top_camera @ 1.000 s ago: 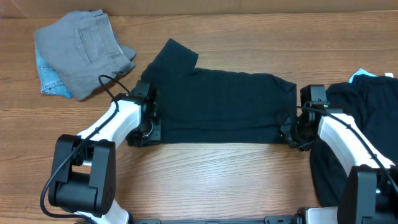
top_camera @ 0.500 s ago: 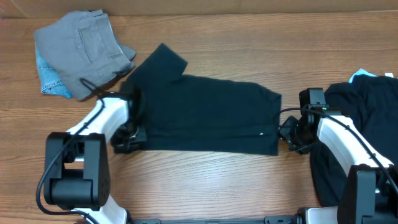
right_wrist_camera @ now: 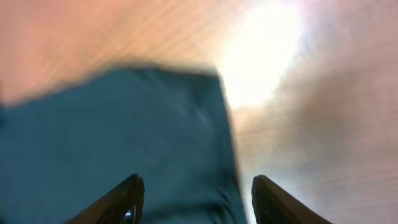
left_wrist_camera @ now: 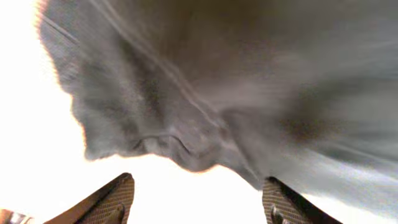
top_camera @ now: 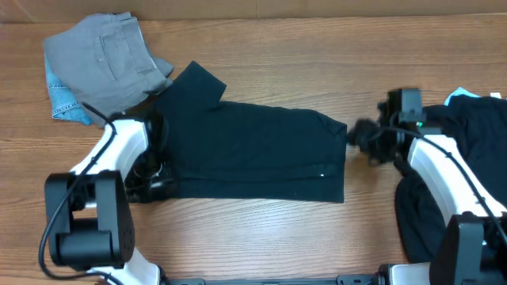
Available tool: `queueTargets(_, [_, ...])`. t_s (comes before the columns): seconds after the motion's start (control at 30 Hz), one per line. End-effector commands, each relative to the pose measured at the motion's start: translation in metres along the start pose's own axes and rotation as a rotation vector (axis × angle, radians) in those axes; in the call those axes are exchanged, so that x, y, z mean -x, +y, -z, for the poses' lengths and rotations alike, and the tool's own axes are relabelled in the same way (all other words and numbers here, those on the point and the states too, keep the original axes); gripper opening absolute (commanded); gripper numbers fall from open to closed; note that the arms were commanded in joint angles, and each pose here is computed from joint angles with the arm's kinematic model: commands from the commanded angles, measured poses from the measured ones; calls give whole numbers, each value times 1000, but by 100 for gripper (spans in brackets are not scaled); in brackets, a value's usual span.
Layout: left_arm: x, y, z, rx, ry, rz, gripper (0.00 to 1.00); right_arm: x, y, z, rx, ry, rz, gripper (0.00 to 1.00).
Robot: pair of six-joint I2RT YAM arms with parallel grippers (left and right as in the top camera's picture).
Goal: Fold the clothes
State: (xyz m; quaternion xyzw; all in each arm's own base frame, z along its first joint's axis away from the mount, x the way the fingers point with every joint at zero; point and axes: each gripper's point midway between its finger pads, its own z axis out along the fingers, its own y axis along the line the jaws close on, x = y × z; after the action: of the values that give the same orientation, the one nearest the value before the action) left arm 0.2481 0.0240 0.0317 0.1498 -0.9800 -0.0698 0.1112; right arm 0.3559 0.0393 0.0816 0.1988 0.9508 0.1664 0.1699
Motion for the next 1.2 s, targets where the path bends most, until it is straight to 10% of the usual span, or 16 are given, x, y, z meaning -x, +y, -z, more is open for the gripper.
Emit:
queueTargets(0.0, [22, -23, 63, -167, -161, -47, 69, 15, 17, 3, 57, -45, 0, 58])
queueTargets(0.7, [68, -108, 160, -380, -527, -350, 65, 8, 32, -89, 171, 70, -68, 40])
queueTargets(0.93, [77, -110, 165, -383, -570, -351, 61, 8, 30, -88, 168, 71, -73, 4])
queueTargets(1.17, [94, -118, 169, -393, -629, -365, 58, 17, 28, -77, 162, 63, -93, 4])
